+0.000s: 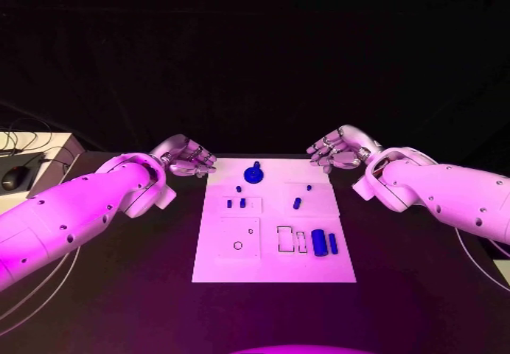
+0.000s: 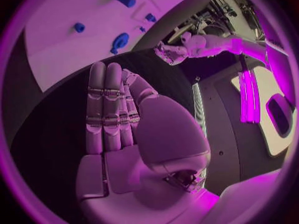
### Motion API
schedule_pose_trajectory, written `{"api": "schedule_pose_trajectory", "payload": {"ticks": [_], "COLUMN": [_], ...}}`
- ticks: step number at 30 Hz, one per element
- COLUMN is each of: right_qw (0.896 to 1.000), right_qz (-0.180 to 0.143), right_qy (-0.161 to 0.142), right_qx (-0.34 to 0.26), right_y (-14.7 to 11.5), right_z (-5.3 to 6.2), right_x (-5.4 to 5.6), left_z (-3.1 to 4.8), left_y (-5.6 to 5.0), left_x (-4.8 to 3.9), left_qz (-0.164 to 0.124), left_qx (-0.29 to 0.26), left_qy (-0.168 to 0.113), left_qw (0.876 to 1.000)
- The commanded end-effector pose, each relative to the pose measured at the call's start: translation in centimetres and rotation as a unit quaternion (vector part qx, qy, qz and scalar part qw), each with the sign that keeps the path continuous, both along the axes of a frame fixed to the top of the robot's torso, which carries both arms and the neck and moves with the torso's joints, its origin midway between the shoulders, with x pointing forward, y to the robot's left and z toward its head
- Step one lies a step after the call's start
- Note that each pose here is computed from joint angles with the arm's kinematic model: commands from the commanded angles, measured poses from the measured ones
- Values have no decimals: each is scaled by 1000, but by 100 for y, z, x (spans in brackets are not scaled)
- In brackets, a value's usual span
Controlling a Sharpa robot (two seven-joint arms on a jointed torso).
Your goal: Assemble the parts on the task board
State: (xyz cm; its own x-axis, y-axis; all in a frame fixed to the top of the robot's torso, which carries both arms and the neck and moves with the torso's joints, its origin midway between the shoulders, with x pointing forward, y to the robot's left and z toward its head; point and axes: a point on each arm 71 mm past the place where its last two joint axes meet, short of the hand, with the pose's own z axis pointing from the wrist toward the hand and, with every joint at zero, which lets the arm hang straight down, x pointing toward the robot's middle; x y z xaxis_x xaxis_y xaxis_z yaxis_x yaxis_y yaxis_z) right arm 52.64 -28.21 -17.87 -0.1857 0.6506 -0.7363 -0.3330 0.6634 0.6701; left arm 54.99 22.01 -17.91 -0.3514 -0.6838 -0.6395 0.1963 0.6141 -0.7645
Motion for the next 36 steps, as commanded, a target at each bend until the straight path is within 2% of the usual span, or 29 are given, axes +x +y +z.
{"api": "schedule_pose_trajectory", "payload": {"ticks": [1,5,8,11,16,23,36], "right_qw": [988,976,968,961,953,949,950], "right_qz": [21,12,4,-2,-6,-1,8], "right_qy": [0,-5,-14,-26,-40,-47,-42], "right_qx": [-154,-219,-252,-277,-302,-311,-311], "right_y": [17,-11,-13,7,67,185,315], "right_z": [-116,-181,-223,-264,-327,-408,-500], "right_x": [-53,-79,-89,-101,-115,-129,-117], "left_z": [-26,-55,-69,-77,-77,-69,-75], "left_y": [78,171,225,254,240,216,224], "left_x": [-81,-168,-211,-246,-295,-326,-328], "left_qz": [18,17,21,24,18,14,19], "left_qx": [-237,-300,-323,-335,-344,-348,-347], "left_qy": [74,91,94,95,92,86,85], "left_qw": [969,949,941,937,934,933,934]}}
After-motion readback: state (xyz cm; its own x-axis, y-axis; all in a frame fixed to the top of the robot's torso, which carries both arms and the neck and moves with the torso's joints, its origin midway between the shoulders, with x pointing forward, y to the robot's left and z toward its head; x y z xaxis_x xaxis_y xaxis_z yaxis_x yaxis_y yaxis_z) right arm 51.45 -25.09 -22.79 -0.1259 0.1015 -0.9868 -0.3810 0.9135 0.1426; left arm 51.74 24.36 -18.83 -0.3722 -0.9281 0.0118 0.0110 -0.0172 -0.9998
